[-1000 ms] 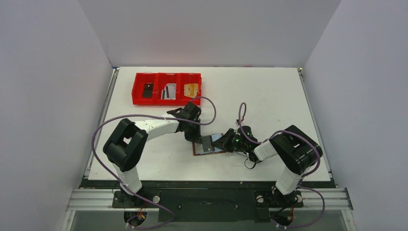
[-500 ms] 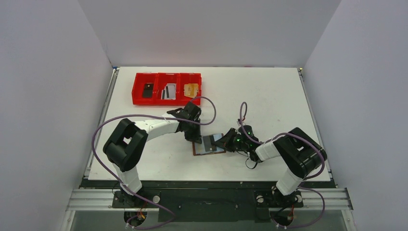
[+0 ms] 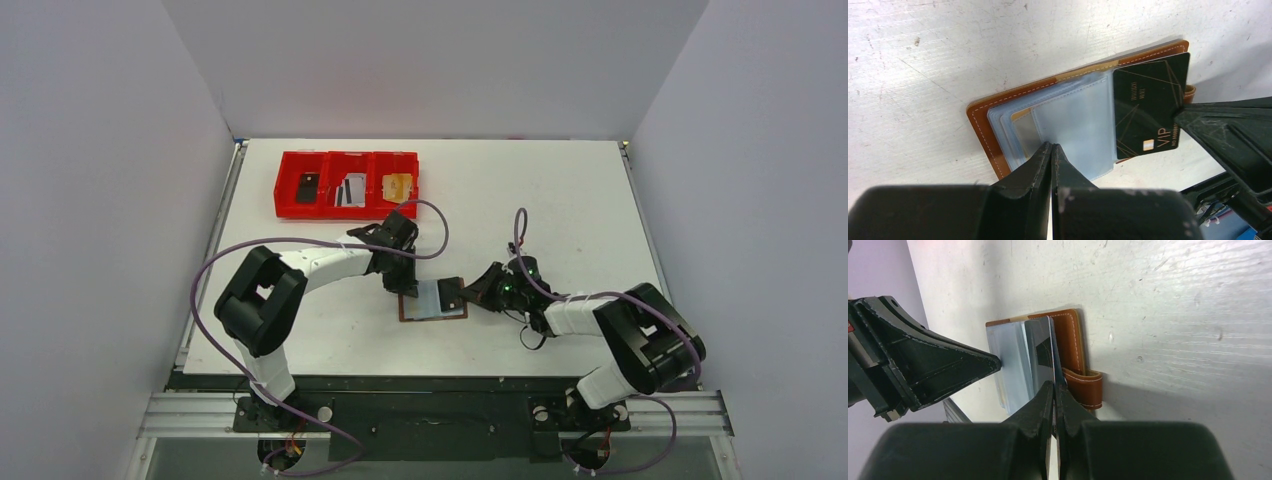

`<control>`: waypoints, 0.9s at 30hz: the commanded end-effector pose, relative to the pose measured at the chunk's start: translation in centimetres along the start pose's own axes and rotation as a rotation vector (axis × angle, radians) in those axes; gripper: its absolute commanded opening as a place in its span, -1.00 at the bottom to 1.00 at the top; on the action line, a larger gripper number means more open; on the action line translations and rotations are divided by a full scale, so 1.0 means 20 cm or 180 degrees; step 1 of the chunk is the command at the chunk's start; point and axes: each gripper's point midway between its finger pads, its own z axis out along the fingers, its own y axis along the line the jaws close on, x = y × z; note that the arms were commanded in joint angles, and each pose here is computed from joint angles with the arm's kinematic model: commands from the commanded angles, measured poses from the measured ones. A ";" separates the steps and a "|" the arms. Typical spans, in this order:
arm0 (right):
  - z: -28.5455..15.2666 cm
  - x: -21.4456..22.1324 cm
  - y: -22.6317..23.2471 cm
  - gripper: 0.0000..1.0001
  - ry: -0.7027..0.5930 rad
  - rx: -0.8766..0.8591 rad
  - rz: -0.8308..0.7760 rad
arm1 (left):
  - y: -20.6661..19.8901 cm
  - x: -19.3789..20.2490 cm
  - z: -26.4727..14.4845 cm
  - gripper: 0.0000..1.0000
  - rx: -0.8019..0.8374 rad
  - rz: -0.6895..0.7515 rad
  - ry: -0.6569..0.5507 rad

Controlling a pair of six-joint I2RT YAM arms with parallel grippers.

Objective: Take the credit cards out of the card holder
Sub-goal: Remove the credit card from the card holder.

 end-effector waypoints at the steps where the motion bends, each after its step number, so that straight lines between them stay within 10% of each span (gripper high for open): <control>1: -0.04 -0.06 -0.01 -1.00 -0.0137 0.0055 -0.0114 | 0.20 0.03 0.02 -1.00 -0.0530 -0.0003 0.0074; 12: -0.07 -0.10 0.10 -1.00 -0.0148 -0.0147 -0.0141 | -0.02 -0.11 -0.09 -0.98 -0.0087 0.0047 -0.0120; 27: -0.15 -0.20 0.42 -1.00 -0.0213 -0.0669 -0.0044 | -0.29 -0.26 -0.40 -0.21 0.1068 -0.0134 -0.0318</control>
